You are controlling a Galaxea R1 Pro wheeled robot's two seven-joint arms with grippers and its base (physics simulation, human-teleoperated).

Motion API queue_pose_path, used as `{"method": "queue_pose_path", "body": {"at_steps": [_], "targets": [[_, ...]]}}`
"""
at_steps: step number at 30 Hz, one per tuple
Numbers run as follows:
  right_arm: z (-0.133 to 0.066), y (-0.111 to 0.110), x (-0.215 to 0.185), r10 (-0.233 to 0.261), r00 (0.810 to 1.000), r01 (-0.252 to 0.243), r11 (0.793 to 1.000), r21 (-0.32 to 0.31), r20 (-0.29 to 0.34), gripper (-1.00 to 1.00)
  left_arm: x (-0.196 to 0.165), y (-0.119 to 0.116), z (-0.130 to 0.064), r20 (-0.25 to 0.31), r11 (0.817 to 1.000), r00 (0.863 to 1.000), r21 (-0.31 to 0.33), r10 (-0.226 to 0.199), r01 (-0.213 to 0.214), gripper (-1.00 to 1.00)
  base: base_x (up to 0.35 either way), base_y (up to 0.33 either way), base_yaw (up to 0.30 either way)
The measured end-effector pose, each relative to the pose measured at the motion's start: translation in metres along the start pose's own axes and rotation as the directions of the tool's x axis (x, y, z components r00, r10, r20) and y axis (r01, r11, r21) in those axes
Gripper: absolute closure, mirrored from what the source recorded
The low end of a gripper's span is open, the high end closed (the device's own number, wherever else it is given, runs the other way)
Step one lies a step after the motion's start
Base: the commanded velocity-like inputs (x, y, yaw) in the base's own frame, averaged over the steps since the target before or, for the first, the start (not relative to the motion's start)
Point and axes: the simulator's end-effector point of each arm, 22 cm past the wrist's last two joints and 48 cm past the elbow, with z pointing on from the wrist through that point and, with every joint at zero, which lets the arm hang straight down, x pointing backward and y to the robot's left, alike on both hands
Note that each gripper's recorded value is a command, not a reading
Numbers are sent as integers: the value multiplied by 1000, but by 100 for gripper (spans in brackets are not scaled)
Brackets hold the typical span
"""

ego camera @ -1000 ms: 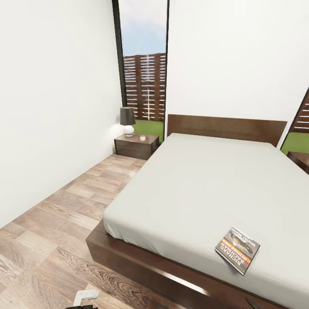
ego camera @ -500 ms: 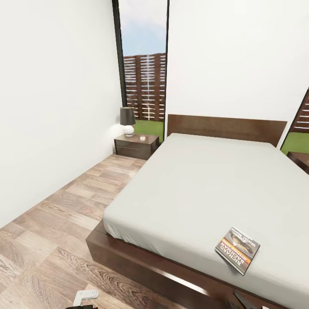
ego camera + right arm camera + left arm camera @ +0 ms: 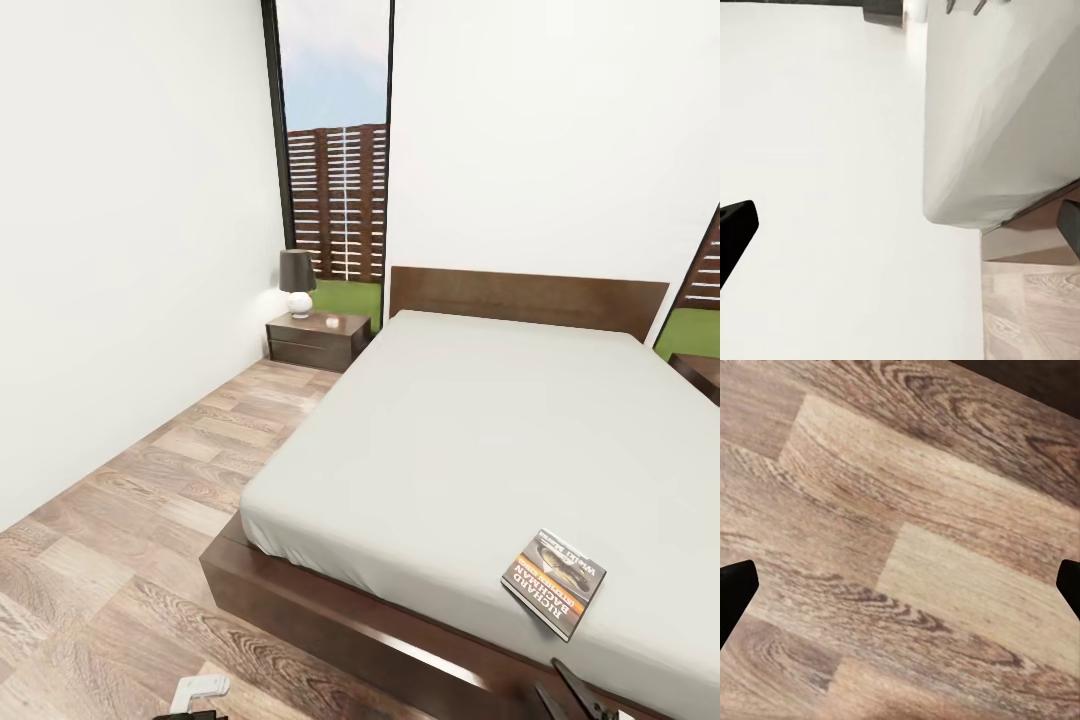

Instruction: In the bedroom, move the book from the bed onto either nightstand, and place the two sandals side by side next to the bed.

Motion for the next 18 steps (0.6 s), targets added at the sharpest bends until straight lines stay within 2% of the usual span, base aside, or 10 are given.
{"method": "queue_pose_path", "body": {"at_steps": [8,18], "targets": [[1,0,0,19,1000,-19,1000,-4,5,-100,-3,0,0,13,1000,1000,-1,3,-3,-100,0,0,0],[1,0,1,10,1000,-10,1000,-3,2,-100,-3,0,0,15,1000,1000,-3,6,-6,-100,0,0,0]]}}
